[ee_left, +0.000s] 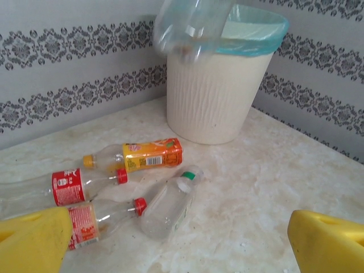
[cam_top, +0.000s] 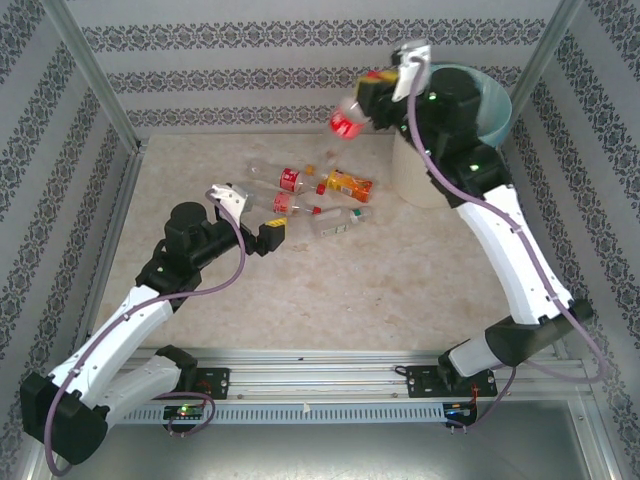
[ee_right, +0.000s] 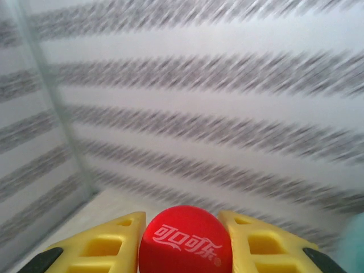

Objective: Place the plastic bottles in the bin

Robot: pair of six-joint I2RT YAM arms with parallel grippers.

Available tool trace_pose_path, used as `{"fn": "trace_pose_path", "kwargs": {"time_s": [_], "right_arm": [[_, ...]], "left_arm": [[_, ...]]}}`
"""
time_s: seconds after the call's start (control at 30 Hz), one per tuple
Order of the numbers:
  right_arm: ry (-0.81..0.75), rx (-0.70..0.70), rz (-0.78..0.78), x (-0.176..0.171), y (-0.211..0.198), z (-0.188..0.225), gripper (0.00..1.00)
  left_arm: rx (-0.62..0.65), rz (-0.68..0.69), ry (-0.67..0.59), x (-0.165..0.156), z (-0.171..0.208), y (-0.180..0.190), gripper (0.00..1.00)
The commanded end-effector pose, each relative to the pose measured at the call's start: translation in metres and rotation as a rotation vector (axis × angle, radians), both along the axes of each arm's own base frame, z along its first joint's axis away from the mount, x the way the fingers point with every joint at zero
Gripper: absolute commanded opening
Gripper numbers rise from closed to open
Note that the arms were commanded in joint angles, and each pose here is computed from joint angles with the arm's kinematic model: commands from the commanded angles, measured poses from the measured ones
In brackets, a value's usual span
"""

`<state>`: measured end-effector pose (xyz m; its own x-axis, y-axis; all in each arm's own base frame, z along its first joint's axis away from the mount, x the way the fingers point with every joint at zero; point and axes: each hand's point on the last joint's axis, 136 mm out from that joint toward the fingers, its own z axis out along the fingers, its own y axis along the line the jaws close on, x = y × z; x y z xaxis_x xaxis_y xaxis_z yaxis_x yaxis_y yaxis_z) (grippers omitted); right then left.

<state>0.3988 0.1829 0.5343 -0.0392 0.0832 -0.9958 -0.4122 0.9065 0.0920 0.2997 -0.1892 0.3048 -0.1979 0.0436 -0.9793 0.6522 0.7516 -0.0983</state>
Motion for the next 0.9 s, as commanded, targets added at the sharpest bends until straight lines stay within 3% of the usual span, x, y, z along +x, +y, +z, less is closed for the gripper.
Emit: {"fn": "trace_pose_path", "kwargs": {"time_s": [0.0,0.17,0.33,0.87], "right_arm": [[-0.135,-0.146,-0.349,0.014,-0.072,0.034,0.0],[-0.142,-0.251,-0.582,0.054,-0.125,0.039,0.0],[-0.089,-0.337,-0.68,0.1,-0.15,0.016,0.0],[0.191,-0.35,-0.589,0.192,-0.173,-0.131,0.0]], "left_arm": [[-0.066,-0.021,-0.041,0.001,0.031,-0.007,0.98],[-0.085,-0.041,-0.016,0.006,0.034,-0.013,0.96],[-0.081,-0.05,0.021,0.012,0.028,-0.018,0.95],[-0.073,-0.047,0.069,0.013,0.012,-0.019,0.94]]}}
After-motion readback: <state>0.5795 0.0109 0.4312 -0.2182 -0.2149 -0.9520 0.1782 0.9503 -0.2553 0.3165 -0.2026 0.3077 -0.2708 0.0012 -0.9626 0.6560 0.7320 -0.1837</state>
